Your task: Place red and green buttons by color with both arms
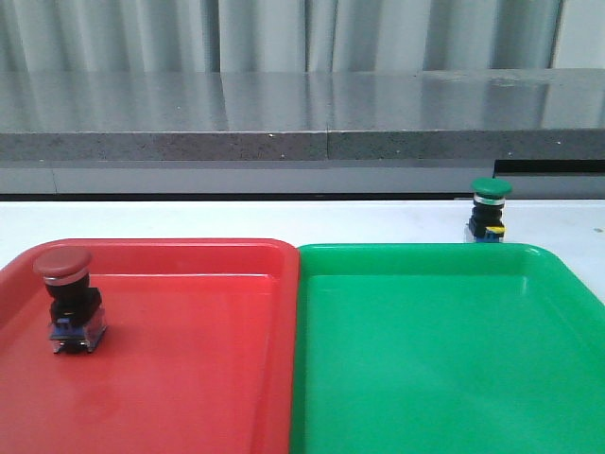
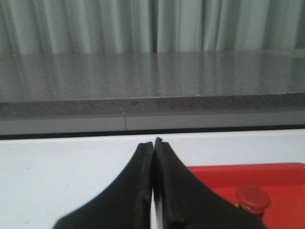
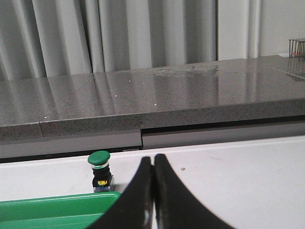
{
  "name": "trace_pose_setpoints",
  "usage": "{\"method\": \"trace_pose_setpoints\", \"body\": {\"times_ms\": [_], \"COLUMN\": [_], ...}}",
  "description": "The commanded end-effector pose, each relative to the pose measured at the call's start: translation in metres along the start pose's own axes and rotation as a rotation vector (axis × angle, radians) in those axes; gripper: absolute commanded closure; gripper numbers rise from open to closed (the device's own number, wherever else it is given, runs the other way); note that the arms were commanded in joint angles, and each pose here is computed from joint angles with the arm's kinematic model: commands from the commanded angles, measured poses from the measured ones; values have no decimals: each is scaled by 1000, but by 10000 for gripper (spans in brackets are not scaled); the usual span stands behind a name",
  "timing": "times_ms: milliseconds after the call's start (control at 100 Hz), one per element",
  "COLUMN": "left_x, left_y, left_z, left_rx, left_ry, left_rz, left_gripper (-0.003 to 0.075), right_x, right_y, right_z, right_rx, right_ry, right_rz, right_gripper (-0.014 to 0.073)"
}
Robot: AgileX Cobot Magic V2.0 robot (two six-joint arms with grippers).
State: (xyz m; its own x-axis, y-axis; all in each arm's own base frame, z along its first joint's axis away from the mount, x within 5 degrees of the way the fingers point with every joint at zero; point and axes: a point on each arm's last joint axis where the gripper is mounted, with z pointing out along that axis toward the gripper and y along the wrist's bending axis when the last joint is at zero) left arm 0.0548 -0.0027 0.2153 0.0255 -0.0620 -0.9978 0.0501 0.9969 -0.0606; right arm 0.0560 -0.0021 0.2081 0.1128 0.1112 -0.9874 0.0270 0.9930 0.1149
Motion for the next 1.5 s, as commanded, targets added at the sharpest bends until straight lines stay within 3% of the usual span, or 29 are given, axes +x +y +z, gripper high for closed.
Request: {"method": "trace_pose_setpoints", "body": {"times_ms": [0, 170, 1490], "left_x": [-8, 3, 3], "left_y": [2, 4, 3], "left_z": [-4, -2, -2], "left_rx": [-41, -55, -53], "left_ry": [-167, -101, -107], "left_rz": [8, 8, 8], "left_gripper": [741, 741, 741], "right_x": [-15, -15, -17], "right_y": [2, 2, 3], "right_z": [-3, -2, -3], "right_rx": [-17, -17, -19], "right_ry": [-119, -118, -133], "right_rz": [-14, -14, -14], "right_gripper": [651, 651, 651]}}
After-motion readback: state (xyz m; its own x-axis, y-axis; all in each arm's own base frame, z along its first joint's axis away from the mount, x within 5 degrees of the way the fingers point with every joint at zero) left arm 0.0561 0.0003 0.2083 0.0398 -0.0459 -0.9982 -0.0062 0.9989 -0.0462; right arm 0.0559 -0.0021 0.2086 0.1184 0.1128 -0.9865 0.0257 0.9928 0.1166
